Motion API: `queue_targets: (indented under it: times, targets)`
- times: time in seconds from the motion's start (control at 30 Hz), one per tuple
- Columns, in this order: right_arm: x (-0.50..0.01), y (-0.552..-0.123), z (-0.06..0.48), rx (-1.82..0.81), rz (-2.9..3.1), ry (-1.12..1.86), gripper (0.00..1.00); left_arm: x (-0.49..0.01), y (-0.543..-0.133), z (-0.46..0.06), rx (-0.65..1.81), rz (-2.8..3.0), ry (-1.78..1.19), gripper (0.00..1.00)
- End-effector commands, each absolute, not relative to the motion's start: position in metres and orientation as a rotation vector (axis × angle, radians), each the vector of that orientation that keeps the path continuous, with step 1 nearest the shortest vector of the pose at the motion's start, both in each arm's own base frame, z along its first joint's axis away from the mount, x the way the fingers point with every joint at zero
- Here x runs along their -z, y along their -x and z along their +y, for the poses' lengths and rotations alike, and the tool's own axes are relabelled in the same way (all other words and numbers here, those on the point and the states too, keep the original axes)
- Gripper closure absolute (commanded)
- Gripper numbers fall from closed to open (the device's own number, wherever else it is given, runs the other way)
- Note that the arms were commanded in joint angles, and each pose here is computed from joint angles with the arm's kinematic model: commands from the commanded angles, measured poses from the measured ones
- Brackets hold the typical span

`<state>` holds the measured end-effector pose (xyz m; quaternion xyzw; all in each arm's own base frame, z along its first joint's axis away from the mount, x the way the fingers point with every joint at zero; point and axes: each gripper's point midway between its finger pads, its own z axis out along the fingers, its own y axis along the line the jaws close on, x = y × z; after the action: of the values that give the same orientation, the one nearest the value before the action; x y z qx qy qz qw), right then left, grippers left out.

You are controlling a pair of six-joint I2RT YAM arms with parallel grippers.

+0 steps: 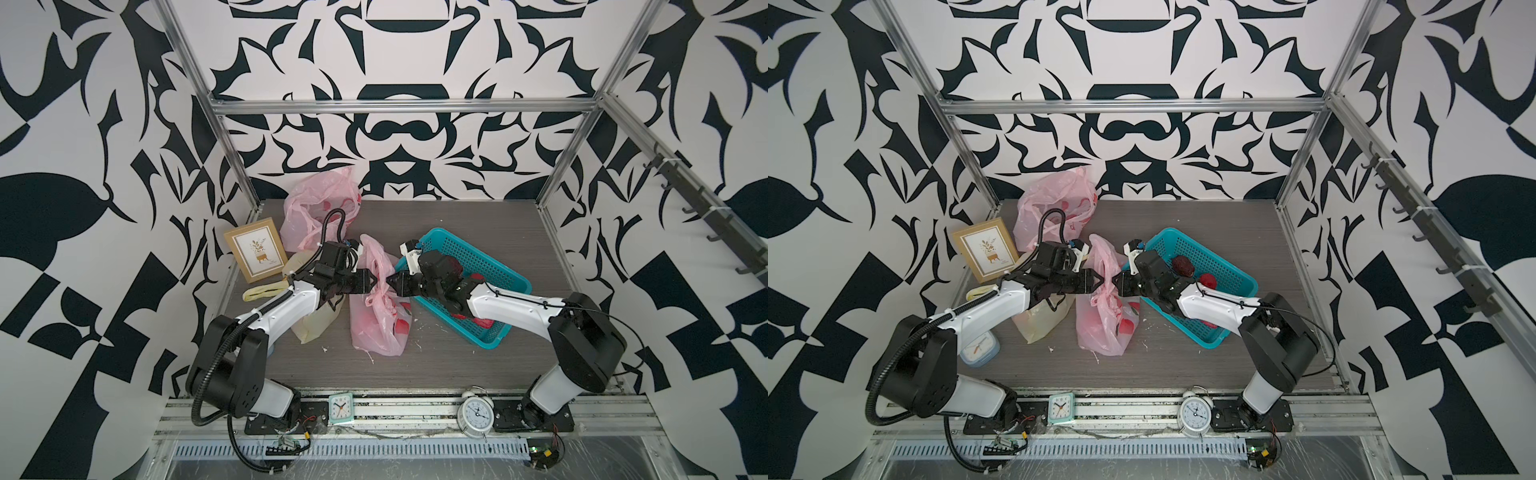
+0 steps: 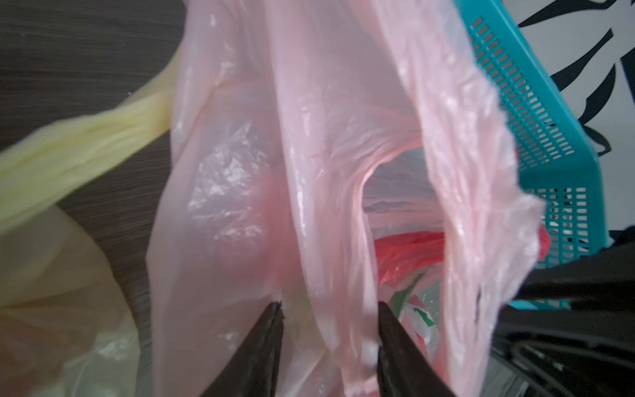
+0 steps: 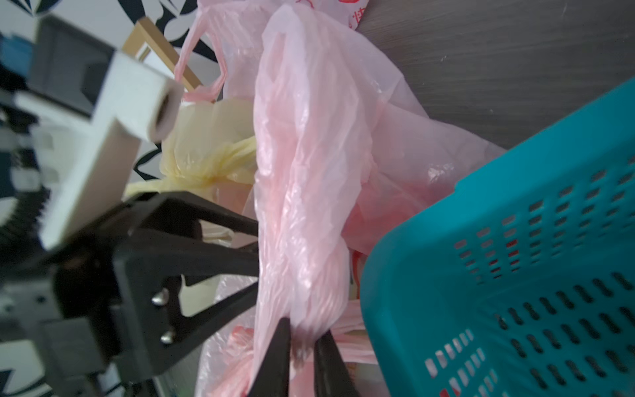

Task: Untie the knot of a plastic bag & take out the apple
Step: Untie the plastic bag at the center of the board.

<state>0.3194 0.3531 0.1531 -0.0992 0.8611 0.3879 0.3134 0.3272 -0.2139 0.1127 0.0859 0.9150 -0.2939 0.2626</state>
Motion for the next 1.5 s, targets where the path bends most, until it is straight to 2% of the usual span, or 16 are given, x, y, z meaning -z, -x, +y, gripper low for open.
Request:
queue_targets:
  times: [0.0, 0.1, 0.13, 0.53, 0.83, 1.03, 1.13, 1.23, 1.3, 1.33, 1.47]
  targets:
    - [-0.201, -0.333, 0.359, -1.069, 2.126, 0.259, 0.94, -0.110, -0.326, -0.221, 0.843, 2.467, -0.254, 0.72]
    - [-0.216, -0.337, 0.352, -1.046, 2.080, 0.237, 1.00, -0.113, -0.323, -0.223, 0.861, 2.443, -0.286, 0.98]
    - [-0.222, -0.340, 0.346, -1.033, 2.058, 0.218, 1.00, -0.114, -0.321, -0.222, 0.858, 2.439, -0.293, 1.00]
    - [-0.297, -0.408, 0.289, -0.922, 1.852, 0.045, 1.00, -0.117, -0.284, -0.207, 0.836, 2.489, -0.360, 1.00]
    - [-0.294, -0.454, 0.290, -0.801, 1.913, 0.158, 1.00, -0.147, -0.265, -0.203, 0.874, 2.441, -0.383, 1.00]
    - [-0.296, -0.464, 0.274, -0.861, 1.968, 0.243, 1.00, -0.163, -0.271, -0.183, 0.790, 2.389, -0.327, 1.00]
    - [-0.294, -0.464, 0.259, -0.808, 2.010, 0.254, 1.00, -0.175, -0.275, -0.171, 0.777, 2.357, -0.287, 1.00]
    - [-0.300, -0.441, 0.262, -0.844, 2.029, 0.358, 0.53, -0.180, -0.279, -0.166, 0.767, 2.345, -0.268, 1.00]
    - [-0.315, -0.409, 0.280, -0.960, 1.979, 0.458, 0.34, -0.179, -0.281, -0.167, 0.777, 2.353, -0.266, 1.00]
    - [-0.320, -0.388, 0.291, -0.999, 1.962, 0.522, 0.30, -0.178, -0.282, -0.169, 0.791, 2.360, -0.264, 1.00]
    - [-0.309, -0.310, 0.335, -0.959, 1.988, 0.757, 0.30, -0.175, -0.286, -0.173, 0.811, 2.363, -0.256, 1.00]
